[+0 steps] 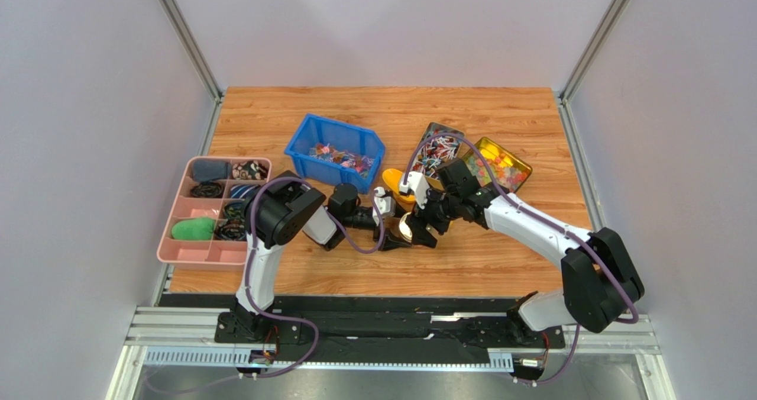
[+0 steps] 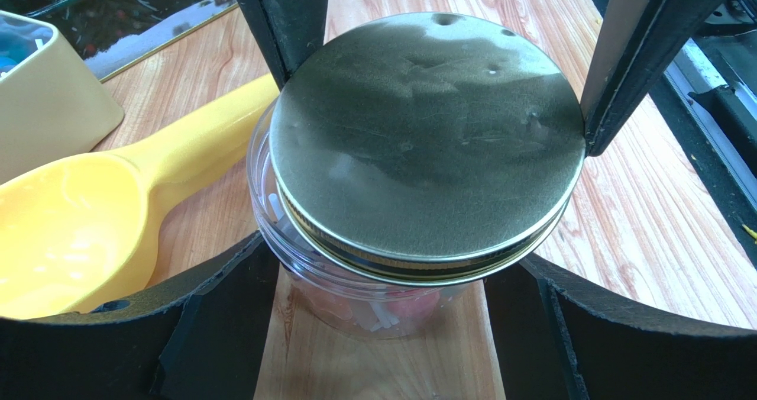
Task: Pack the candies
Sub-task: Close the bottle lid on the packing bottle.
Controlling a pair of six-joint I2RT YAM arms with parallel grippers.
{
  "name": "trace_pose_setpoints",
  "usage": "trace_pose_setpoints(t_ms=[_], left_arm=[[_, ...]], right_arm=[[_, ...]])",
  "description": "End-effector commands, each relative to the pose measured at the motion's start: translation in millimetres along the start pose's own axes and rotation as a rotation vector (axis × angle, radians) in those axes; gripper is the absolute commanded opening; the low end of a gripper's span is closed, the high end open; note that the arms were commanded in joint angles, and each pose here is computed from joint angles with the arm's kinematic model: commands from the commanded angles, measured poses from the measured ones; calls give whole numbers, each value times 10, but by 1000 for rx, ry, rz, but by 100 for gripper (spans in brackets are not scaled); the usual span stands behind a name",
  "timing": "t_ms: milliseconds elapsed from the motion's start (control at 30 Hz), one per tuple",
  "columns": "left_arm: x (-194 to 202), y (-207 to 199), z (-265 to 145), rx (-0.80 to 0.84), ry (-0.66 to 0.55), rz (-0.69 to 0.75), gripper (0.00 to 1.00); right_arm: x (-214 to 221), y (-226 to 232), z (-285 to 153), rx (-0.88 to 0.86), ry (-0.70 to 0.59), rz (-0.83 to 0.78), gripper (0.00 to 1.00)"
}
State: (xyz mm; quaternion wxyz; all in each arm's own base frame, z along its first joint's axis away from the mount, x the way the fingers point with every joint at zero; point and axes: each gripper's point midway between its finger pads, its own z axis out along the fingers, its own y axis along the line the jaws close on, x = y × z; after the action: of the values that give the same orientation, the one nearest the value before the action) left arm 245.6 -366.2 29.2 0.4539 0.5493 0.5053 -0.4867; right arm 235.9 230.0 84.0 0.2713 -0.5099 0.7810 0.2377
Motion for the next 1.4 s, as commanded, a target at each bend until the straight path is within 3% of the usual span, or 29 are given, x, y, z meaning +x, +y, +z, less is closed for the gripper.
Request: trace_pose_setpoints(t_ms=[0,233,600,1367], left_arm=[[101,-60,-26,28,24,-30,82],[103,-66,-21,34,24,-39,82],[93,-52,-21,30,21,-37,81],[87,-61,-22,35,20,-40,81]], right_arm=[[-97,-118,-55,57,-45,-12,67],[-315,-103,-299,114,-134,-60,67],[-38,-112,-13,56,-28,-28,67],[61,-101,191,35,47,3,70]])
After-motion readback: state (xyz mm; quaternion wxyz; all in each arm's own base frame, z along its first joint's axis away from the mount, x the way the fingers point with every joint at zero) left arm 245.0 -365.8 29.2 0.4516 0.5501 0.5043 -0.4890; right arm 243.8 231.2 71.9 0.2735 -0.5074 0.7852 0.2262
